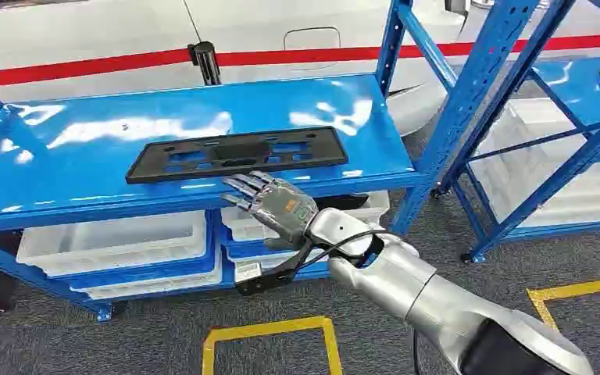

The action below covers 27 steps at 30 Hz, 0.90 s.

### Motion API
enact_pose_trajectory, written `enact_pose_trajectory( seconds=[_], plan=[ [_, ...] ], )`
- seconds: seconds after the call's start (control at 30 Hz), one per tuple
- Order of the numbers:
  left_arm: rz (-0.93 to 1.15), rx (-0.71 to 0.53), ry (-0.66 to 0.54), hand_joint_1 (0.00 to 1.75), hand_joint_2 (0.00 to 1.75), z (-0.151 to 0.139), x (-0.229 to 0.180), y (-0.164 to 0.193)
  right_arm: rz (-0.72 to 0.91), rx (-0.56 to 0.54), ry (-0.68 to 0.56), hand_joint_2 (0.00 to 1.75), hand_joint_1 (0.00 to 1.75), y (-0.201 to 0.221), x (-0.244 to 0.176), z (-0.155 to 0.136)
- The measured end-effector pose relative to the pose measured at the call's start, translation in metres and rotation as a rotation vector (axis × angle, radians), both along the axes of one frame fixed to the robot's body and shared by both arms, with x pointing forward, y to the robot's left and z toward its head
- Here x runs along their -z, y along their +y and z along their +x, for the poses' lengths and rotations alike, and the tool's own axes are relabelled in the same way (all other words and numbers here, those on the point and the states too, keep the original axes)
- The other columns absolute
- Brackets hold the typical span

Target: Take the parts from the cabinet and place them on the table.

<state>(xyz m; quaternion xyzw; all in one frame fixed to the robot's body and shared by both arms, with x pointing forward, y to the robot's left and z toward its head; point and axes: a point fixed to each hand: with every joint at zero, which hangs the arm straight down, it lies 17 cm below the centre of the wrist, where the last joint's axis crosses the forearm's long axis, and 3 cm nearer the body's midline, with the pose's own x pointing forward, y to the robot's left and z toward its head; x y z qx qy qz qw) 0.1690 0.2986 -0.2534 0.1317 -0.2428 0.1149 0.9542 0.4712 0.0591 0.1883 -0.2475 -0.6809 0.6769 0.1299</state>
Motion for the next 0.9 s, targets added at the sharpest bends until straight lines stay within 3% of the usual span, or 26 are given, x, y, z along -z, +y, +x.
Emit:
enact_pose_trajectory(
  seconds=[0.3, 0.9],
  plan=[
    [-0.001, -0.003, 0.001, 0.0, 0.0, -0.001, 0.0, 0.001, 0.009, 0.022, -0.014, 1.75, 0.0, 0.007, -0.005, 0.003],
    [-0.014, 0.034, -0.03, 0.0, 0.0, 0.005, -0.003, -0.026, -0.018, 0.172, -0.019, 1.75, 0.0, -0.013, -0.001, 0.043]
  ],
)
